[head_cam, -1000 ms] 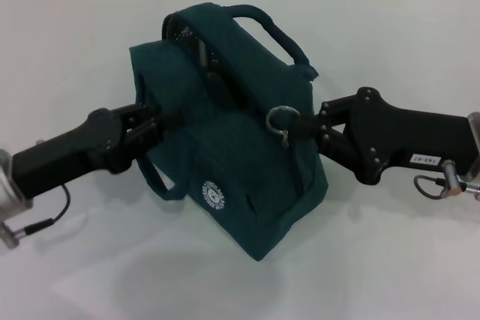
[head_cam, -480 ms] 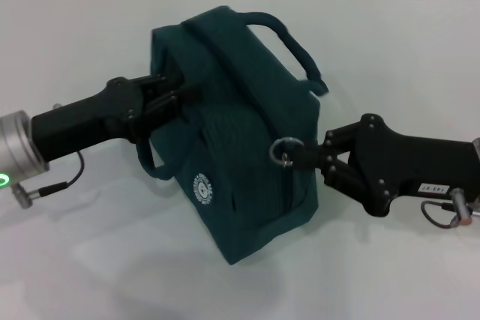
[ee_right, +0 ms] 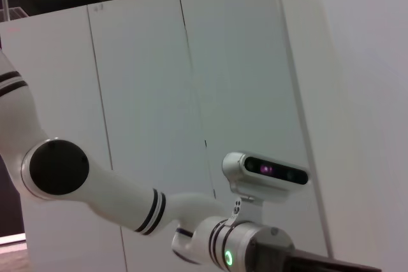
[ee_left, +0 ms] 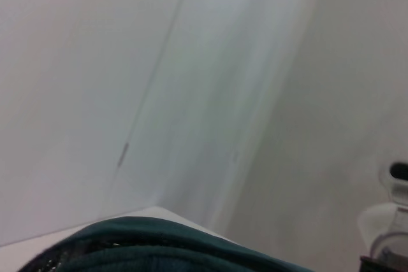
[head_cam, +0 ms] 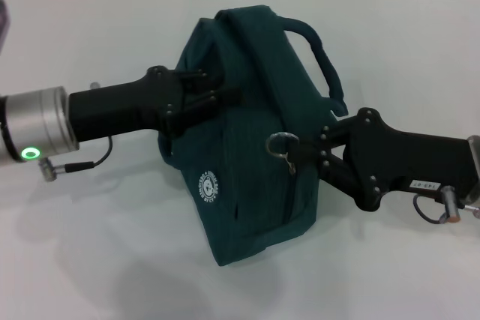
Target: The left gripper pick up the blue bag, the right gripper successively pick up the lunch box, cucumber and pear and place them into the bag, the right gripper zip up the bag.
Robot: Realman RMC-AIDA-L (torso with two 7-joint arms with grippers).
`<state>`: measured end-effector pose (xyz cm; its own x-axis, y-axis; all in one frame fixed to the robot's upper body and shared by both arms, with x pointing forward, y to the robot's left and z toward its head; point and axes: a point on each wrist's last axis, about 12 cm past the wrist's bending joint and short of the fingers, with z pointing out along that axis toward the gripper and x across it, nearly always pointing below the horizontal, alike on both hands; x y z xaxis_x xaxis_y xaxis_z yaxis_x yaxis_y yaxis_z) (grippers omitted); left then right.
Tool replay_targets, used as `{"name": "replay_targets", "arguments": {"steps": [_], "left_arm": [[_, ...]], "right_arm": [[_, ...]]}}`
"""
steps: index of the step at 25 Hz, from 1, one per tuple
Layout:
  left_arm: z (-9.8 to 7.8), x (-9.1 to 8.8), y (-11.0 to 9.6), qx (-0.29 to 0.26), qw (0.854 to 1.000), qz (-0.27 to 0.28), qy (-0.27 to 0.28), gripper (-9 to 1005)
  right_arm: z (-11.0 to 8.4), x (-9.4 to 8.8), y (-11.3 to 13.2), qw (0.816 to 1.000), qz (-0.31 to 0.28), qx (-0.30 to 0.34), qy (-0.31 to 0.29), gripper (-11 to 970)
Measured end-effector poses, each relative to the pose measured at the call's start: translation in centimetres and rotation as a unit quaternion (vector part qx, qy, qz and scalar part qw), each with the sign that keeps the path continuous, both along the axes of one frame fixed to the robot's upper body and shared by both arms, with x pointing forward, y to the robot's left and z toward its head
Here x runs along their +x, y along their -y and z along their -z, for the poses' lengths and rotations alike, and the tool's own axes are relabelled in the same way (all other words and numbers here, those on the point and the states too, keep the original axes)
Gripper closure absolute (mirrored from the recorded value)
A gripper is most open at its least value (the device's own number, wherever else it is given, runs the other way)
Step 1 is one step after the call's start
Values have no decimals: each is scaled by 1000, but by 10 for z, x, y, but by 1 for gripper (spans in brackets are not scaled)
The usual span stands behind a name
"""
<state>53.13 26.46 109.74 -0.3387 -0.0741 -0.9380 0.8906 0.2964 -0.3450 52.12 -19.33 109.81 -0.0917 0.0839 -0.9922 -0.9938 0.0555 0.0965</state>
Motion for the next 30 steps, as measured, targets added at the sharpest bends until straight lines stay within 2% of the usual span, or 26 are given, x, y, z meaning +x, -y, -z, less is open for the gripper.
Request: {"name": "replay_targets", "arguments": {"steps": [17,24,30], "left_arm": [[-20,16,9,11,998,35,59,696],[-23,16,3,-4,996,11,83,691],[-24,8,-14,-29,994,-27,105,492]], "right_arm": [[-5,11,-11,1000,-5,-19,19,944],[-4,11,-11,1000,-2,-21,17,944],[-5,11,-11,1000,-2,-15,18,944]]}}
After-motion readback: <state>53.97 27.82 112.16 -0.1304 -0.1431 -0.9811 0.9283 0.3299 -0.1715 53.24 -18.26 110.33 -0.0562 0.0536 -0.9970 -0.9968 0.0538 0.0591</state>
